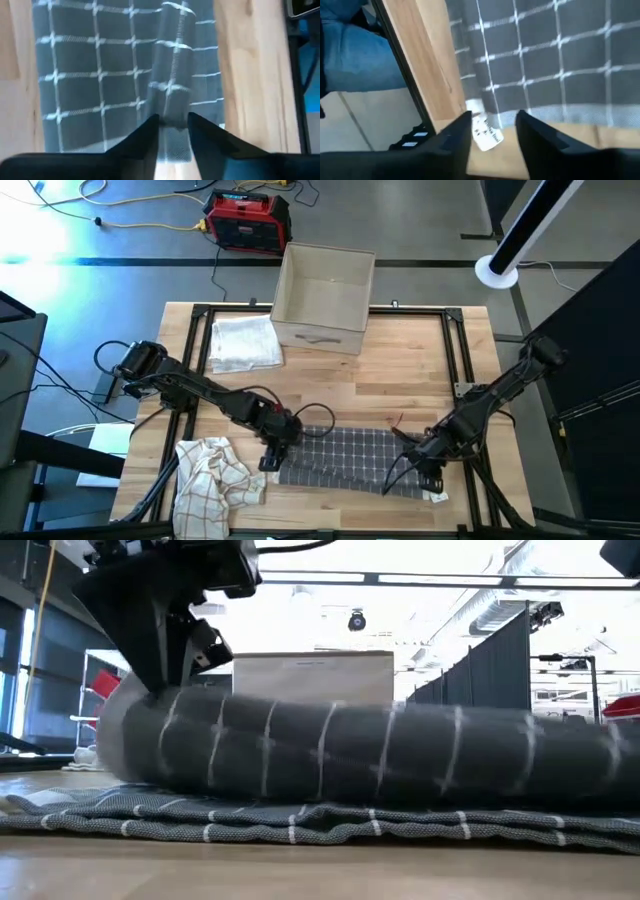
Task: Fold towel
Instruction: Fold the gray towel
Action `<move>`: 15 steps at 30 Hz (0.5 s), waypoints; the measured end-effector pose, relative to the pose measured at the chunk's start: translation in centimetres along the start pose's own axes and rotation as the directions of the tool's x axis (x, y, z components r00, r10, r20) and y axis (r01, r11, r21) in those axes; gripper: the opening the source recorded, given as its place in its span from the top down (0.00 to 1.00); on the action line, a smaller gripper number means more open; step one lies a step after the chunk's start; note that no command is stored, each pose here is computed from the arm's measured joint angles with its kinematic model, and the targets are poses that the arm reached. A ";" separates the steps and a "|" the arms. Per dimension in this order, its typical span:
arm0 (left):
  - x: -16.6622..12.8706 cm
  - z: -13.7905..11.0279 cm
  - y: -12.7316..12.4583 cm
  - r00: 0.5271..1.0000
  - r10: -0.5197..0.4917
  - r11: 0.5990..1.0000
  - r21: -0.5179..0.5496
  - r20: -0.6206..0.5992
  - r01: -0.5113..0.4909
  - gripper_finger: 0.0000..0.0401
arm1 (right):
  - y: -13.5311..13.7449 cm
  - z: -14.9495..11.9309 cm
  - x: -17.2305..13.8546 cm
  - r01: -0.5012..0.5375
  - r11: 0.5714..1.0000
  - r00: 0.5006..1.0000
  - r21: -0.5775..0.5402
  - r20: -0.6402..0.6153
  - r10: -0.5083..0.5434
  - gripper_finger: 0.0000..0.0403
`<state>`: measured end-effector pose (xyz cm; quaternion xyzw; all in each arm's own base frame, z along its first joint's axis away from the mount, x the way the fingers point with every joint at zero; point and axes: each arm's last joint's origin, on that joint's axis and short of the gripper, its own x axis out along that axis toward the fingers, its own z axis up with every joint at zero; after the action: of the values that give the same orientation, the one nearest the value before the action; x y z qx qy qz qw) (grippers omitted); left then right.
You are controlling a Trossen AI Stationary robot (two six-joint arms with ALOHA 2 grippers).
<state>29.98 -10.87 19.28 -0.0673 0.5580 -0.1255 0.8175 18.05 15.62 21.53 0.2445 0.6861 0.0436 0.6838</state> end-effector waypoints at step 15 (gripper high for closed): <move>-0.2 0.3 0.8 0.953 0.292 0.957 -0.027 0.088 -0.290 0.61 | 1.3 -0.1 0.4 0.088 0.981 0.854 0.172 0.494 -0.164 0.54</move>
<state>30.27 -10.06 19.31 0.0043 0.5250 0.0034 0.8511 18.38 16.95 21.65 0.2503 0.4988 -0.1164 0.8216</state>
